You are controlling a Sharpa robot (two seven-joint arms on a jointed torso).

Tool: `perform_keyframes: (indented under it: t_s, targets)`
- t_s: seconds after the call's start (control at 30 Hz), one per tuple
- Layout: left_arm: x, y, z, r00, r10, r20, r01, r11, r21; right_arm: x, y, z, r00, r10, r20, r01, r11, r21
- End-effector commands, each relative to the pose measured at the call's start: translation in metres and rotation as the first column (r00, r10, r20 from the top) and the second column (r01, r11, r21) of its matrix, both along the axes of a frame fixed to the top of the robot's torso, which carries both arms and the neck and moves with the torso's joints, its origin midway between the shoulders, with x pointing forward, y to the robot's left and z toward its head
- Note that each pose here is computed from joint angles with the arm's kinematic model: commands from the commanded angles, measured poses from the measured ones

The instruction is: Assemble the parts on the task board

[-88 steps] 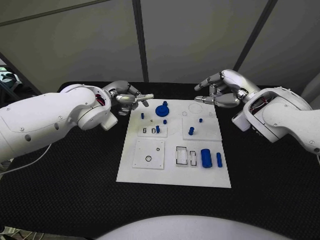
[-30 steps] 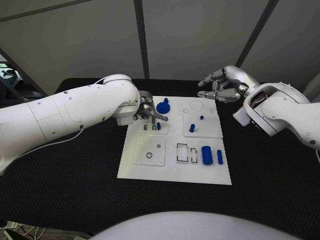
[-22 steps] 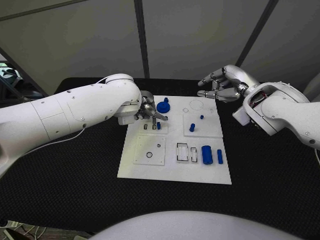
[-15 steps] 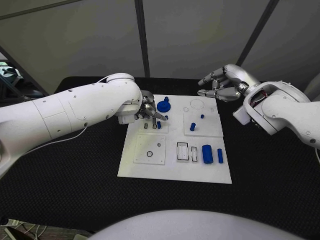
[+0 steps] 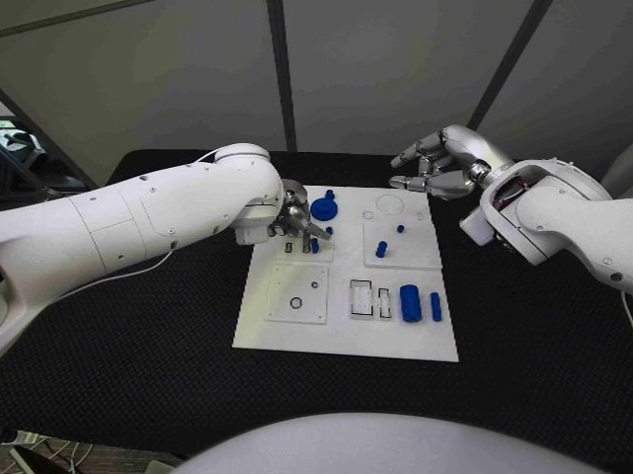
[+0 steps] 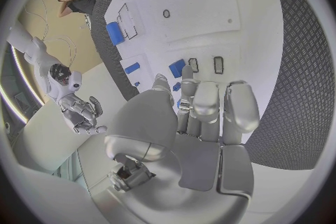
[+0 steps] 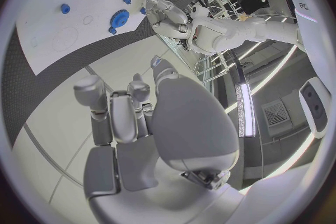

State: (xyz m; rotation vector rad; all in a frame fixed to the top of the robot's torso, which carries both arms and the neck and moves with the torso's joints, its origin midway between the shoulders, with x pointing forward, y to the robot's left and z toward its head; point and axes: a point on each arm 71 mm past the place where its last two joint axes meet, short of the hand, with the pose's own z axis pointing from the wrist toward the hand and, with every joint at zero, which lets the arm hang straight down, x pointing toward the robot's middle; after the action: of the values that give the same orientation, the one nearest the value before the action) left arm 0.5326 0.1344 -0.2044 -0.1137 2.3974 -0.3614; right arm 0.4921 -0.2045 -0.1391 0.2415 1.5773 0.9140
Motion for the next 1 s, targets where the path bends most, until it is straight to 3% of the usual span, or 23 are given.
perform_keyframes:
  t_s: [0.03,1.0]
  targets:
    - [-0.0003,-0.0007,-0.0002,1.000,-0.014,-0.009,0.014,1.000,0.015,0.0002,0.0012,0.0009,1.000,0.006,0.000,-0.006,1.000,-0.003]
    - [-0.0003,-0.0038,-0.0014,0.999,-0.026,-0.018,0.026,0.999,0.019,0.0009,0.0036,-0.0001,1.000,0.011,-0.009,-0.011,1.000,-0.006]
